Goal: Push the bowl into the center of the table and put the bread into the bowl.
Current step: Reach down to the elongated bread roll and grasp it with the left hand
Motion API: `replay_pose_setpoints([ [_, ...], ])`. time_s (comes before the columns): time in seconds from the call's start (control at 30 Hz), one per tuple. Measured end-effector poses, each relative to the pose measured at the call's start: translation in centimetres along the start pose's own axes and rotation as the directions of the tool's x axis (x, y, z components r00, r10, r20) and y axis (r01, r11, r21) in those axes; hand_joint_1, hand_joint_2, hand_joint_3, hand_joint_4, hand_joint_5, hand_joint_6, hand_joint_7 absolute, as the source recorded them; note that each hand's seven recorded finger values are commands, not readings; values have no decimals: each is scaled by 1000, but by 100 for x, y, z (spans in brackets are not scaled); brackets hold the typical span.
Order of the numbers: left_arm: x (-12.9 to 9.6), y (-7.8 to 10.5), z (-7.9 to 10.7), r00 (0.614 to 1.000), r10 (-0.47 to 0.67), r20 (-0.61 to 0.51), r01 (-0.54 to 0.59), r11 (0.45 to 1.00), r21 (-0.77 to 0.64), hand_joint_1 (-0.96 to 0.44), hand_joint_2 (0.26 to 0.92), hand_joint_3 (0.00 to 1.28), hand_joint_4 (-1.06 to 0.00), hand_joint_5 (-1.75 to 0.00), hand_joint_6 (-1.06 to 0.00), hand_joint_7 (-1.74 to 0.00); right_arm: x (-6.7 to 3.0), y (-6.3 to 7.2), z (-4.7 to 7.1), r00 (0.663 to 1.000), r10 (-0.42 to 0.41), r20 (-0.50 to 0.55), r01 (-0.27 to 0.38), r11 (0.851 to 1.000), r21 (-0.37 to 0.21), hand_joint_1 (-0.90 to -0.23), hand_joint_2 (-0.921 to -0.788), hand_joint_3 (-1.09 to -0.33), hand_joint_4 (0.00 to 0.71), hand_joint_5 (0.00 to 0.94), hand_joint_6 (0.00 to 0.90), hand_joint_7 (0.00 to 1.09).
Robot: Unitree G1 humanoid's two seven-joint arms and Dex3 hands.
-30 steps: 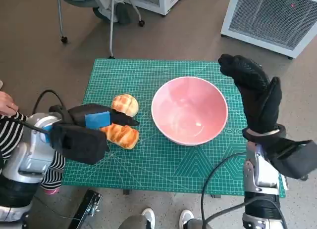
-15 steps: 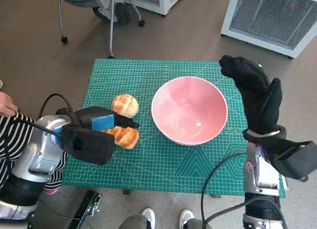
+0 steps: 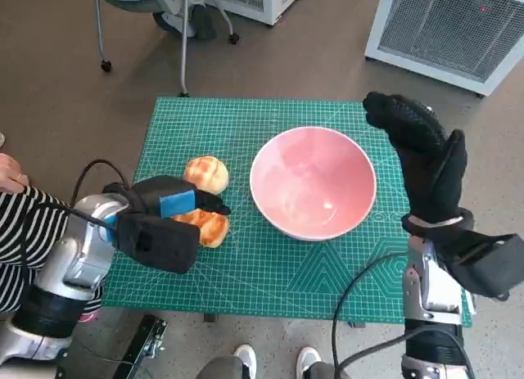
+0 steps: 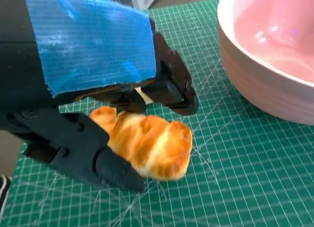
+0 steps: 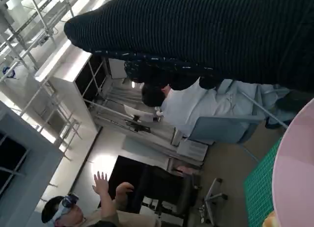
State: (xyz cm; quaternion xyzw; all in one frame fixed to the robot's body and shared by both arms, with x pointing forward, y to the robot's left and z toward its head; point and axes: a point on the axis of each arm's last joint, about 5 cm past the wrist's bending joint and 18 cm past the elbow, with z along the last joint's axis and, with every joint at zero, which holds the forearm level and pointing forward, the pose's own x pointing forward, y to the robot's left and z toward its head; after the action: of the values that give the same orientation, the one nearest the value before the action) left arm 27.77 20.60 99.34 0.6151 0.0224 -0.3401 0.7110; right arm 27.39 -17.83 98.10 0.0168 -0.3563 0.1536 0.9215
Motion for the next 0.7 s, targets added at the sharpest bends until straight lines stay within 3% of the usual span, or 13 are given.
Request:
replay_pose_setpoints([
  [0.1, 34, -41, -18, 1000, 0, -5, 0, 1000, 14, 74, 915, 38, -754, -1151, -620, -1015, 2, 2, 6, 1000, 1, 0, -1, 1000, 1, -692, -921, -682, 174, 2, 128, 357],
  [0.2, 41, -47, -32, 1000, 5, -11, -5, 999, 31, 25, 914, 37, -763, -1147, -637, -1062, 0, 2, 8, 1000, 1, 0, -1, 1000, 2, -692, -921, -681, 175, 2, 128, 358],
  [0.7, -47, 11, -1, 999, -5, 47, 4, 999, 32, 2, 899, 16, -814, -1092, -704, -1029, -3, 3, 5, 1000, -6, 1, 6, 1000, 14, -691, -921, -681, 175, 2, 126, 362],
])
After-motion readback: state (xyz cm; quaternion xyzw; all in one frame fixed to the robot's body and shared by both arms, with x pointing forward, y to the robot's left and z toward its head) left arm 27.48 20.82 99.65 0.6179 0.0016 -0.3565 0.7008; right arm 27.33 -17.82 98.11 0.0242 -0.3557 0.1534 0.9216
